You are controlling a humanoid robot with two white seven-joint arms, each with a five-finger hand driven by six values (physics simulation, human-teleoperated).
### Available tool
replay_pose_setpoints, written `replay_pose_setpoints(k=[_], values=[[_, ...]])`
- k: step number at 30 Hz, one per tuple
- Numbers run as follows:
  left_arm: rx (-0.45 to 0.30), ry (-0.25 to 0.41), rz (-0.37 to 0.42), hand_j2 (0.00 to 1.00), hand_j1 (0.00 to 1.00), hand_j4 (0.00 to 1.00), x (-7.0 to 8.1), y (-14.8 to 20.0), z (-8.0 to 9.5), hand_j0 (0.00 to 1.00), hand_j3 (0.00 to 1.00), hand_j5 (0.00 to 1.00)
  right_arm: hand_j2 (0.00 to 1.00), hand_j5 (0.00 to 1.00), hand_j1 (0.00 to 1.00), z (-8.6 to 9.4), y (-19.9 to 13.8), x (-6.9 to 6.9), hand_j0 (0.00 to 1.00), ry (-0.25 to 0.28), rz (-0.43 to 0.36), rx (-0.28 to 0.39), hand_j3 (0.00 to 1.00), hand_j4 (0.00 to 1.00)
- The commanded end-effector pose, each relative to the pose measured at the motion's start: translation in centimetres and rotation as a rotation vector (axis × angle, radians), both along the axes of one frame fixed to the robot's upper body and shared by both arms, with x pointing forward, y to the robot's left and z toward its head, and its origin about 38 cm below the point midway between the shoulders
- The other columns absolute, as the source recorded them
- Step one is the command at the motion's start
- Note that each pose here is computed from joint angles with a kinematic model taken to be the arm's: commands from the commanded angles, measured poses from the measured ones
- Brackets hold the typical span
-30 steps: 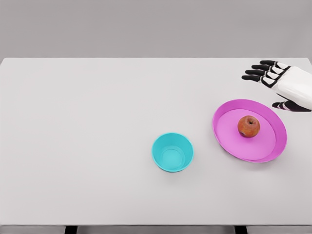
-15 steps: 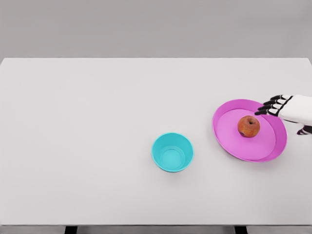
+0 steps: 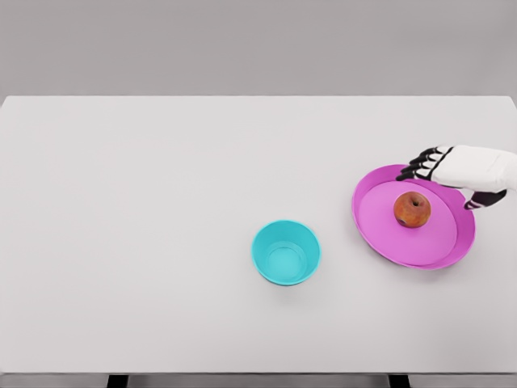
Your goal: Put the apple from the pink plate into the blue bowl with your right arm
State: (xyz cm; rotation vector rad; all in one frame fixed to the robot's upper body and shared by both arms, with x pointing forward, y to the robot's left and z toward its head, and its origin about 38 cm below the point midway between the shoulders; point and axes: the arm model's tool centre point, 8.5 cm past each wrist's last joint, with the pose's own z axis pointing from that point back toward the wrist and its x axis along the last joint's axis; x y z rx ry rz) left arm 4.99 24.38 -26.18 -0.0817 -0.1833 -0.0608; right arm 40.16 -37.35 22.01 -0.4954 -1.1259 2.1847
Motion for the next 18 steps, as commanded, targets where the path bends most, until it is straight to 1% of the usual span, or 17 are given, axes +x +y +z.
replay_pose_setpoints(k=[1,4,8,12,18], values=[[0.0,-0.001,0.0,1.0,1.0,1.0,0.0,0.0,0.0,1.0,1.0,1.0,1.0,1.0,1.0,-1.0,0.3,0.0,1.0,0.024,0.002,0.007,1.0,1.0],[0.0,0.0,0.0,1.0,1.0,1.0,0.0,0.0,0.0,1.0,1.0,1.0,1.0,1.0,1.0,-2.6,1.2,0.4,1.0,0.061,0.01,0.014,1.0,1.0],[0.0,-0.001,0.001,1.0,1.0,1.0,0.1,0.0,0.0,1.0,1.0,1.0,1.0,1.0,1.0,-3.1,1.4,0.4,1.0,0.076,0.016,0.011,1.0,1.0],[0.0,-0.003,-0.001,1.0,1.0,1.0,0.1,0.0,0.0,1.0,1.0,1.0,1.0,1.0,1.0,-3.3,1.7,0.5,1.0,0.08,0.018,0.015,1.0,1.0],[0.0,0.0,0.001,1.0,1.0,1.0,0.0,0.0,0.0,1.0,1.0,1.0,1.0,1.0,1.0,-4.6,1.4,0.3,1.0,0.116,0.008,0.003,1.0,1.0]])
